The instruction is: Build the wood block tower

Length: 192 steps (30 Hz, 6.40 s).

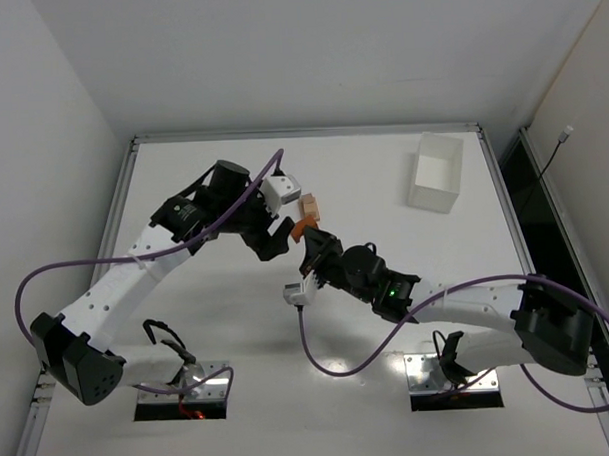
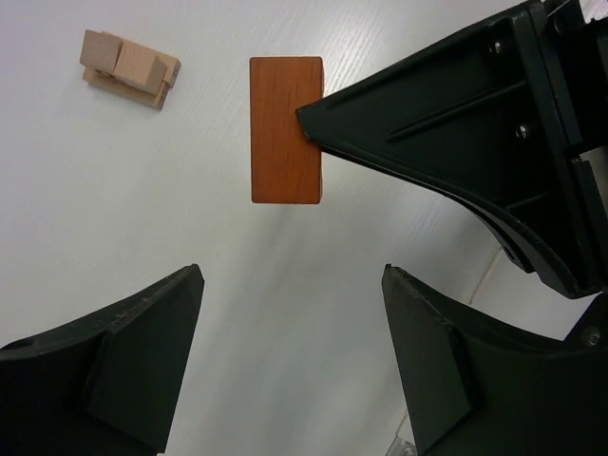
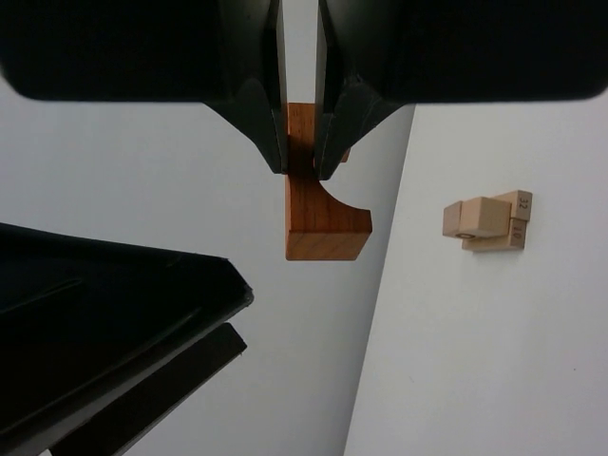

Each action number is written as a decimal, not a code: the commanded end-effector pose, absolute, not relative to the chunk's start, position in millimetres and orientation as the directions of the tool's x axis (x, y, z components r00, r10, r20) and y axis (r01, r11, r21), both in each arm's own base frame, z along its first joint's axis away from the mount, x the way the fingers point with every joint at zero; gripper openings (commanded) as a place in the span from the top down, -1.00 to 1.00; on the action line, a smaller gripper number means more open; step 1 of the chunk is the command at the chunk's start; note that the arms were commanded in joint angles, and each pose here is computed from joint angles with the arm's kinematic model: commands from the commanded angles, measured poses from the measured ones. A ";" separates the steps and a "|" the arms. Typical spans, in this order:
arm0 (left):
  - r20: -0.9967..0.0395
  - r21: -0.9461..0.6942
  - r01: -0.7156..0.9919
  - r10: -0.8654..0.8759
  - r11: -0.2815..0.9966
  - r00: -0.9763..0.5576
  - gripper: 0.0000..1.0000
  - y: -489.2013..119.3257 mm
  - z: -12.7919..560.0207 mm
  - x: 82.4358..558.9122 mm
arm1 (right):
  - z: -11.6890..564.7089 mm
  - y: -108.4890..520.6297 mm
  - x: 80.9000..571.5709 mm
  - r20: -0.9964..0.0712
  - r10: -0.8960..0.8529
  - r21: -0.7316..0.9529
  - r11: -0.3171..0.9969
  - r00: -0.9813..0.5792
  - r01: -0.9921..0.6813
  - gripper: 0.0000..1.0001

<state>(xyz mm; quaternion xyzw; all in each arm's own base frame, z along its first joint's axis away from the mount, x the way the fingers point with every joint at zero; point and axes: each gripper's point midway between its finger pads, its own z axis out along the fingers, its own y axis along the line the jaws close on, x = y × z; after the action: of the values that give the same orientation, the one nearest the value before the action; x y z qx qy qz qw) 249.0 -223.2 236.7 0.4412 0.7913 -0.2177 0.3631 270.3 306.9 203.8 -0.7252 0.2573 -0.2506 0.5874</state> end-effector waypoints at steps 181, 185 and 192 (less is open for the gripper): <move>-0.569 -0.167 -0.049 -0.137 0.985 -0.811 1.00 -292.9 103.3 448.4 | 178.1 4.6 317.5 -0.730 0.003 -0.076 0.993 -0.684 0.085 -0.19; -0.574 -0.173 -0.048 -0.140 0.984 -0.807 1.00 -294.1 104.3 450.1 | 178.1 4.6 317.5 -0.730 0.003 -0.076 0.993 -0.684 0.085 -0.17; -0.564 -0.174 -0.044 -0.136 0.984 -0.815 1.00 -295.6 99.3 449.0 | 175.1 3.4 318.1 -0.723 0.009 -0.072 0.994 -0.691 0.087 -0.17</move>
<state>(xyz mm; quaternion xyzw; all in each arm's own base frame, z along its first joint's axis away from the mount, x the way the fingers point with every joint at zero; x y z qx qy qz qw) 441.4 -284.1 87.3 -0.0450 0.9559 -0.0573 0.2846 307.1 1.7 163.1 0.0158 0.9278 -0.0602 0.3678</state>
